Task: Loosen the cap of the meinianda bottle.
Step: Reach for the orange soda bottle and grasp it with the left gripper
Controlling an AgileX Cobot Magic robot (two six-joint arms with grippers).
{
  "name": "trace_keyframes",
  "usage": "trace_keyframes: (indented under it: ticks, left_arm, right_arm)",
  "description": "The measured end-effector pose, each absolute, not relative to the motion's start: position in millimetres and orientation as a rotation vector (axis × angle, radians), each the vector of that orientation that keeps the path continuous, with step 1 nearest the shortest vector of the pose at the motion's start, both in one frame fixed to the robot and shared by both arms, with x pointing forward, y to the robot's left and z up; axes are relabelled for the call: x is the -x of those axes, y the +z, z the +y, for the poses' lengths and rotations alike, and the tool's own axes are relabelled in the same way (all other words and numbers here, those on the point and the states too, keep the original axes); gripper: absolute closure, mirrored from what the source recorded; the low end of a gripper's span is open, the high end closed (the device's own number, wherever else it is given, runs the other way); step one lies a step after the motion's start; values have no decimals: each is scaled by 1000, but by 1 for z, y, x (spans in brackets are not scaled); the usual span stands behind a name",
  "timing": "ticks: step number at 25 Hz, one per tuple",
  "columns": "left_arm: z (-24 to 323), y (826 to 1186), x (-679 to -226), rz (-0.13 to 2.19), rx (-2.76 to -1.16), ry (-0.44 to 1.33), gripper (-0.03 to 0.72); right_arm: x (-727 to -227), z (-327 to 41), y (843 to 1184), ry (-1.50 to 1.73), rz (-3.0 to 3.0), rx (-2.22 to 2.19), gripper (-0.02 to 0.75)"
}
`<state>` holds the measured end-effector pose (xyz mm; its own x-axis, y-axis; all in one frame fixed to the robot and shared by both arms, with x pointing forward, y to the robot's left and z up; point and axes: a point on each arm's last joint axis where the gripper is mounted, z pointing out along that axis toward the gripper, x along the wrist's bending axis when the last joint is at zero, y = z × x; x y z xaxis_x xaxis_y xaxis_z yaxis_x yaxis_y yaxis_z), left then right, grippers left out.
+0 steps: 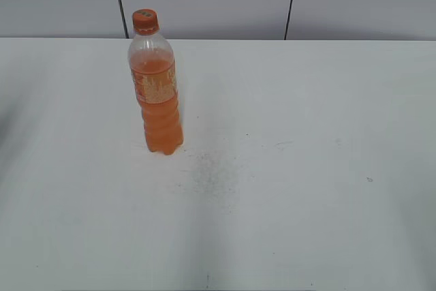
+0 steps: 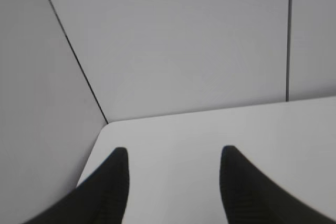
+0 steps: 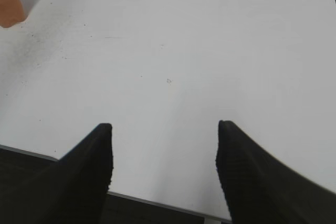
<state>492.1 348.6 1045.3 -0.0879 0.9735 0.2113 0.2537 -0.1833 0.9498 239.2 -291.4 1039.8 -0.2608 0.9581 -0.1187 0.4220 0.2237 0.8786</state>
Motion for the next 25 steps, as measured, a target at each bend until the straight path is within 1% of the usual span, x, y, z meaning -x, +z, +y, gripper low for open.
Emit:
trace_keyframes:
  ticks: [5,8,9,11,12,15,18,20,22,25]
  left_arm:
    - [351,1021,-524,1382,-1601,1233,334]
    - [350,1012,-542,1296,-1655,1138,334]
    - [352,1010,-546,1277,-1645,1083,334]
    - [352,1002,-554,1142,-1685,932,334]
    - [356,999,-559,1092,-1673,838,334]
    - [365,985,-569,901,-1741,603,334]
    - [366,969,-580,759,-1810,442,334]
    - [361,958,-586,689,-1822,360,333]
    - [352,944,-593,640,-1831,303,310]
    - [333,916,-600,595,-1849,212,218]
  right_arm:
    - [-239,-291,1040,980,1804,-1279,269]
    - [-239,-291,1040,981,1803,-1279,269]
    - [-239,-291,1040,981,1803,-1279,269]
    - [-239,-291,1040,981,1803,-1279,269]
    - [-239,-291,1040,981,1803,-1279,269]
    - [-239,-291,1040,981,1803,-1279,269]
    - [-239,-291,1040,981,1803,-1279,269]
    - [-239,-291,1040,981,1803,-1279,269]
    - [-239,-291,1040,981,1803,-1279,269]
    - [-239,-291,1040,981,1803,-1279,269]
